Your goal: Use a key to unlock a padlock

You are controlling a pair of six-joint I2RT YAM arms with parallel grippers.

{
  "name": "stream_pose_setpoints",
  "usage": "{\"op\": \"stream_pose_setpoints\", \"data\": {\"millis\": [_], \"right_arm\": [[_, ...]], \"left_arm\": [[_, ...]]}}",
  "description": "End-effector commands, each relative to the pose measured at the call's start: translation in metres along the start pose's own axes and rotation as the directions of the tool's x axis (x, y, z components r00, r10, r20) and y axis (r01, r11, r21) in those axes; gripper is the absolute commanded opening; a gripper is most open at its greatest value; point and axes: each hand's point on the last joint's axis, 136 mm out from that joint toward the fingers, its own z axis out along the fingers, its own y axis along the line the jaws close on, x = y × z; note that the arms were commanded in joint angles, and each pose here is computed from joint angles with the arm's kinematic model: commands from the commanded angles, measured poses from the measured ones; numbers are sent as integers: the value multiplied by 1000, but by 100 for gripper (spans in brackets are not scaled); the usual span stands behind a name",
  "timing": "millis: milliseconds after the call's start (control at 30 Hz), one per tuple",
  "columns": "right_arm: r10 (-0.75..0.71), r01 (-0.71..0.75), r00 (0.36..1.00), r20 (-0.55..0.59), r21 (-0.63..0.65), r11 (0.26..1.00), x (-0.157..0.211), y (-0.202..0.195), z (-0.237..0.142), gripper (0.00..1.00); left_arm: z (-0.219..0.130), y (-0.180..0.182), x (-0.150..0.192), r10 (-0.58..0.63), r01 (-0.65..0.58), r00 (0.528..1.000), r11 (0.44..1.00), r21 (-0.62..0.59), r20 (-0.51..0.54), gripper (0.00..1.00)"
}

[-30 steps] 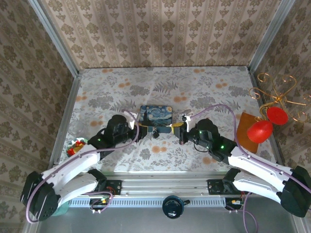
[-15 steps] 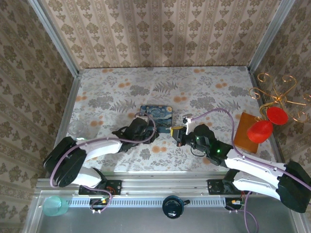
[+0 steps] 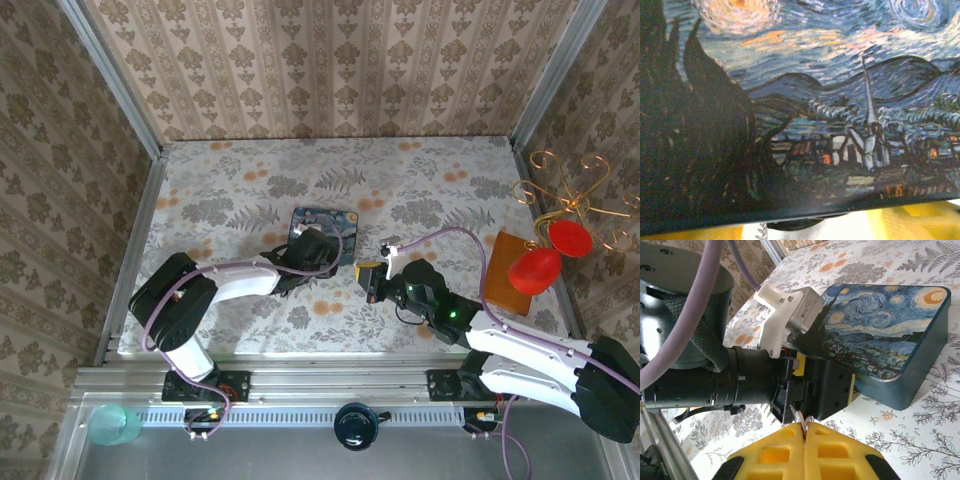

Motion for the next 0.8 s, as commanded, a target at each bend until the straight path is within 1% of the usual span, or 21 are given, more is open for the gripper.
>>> {"op": "stream_pose_setpoints", "data": {"millis": [0, 167, 333, 467, 567, 767], "right_arm": [[20, -20, 999, 47, 3, 1000, -7, 0, -2, 0], [53, -54, 997, 49, 4, 999, -7, -1, -1, 0], [81, -81, 995, 53, -2, 997, -5, -2, 1, 0], [90, -90, 995, 51, -6, 996, -4, -1, 2, 0], [92, -91, 995, 49, -10, 996, -5, 0, 2, 0], [94, -94, 994, 47, -5, 996, -4, -1, 2, 0]], "left_arm": [[4, 5, -13, -27, 27, 999, 999, -37, 21, 63], [3, 11, -3, -10, 10, 1000, 1000, -26, -3, 62], [7, 9, 12, 28, -27, 999, 1000, 16, -42, 60], [13, 9, 20, 43, -41, 996, 999, 22, -73, 58], [16, 5, 21, 49, -45, 996, 998, 53, -73, 54], [14, 1, 17, 60, -56, 997, 994, 90, -50, 42]]}}
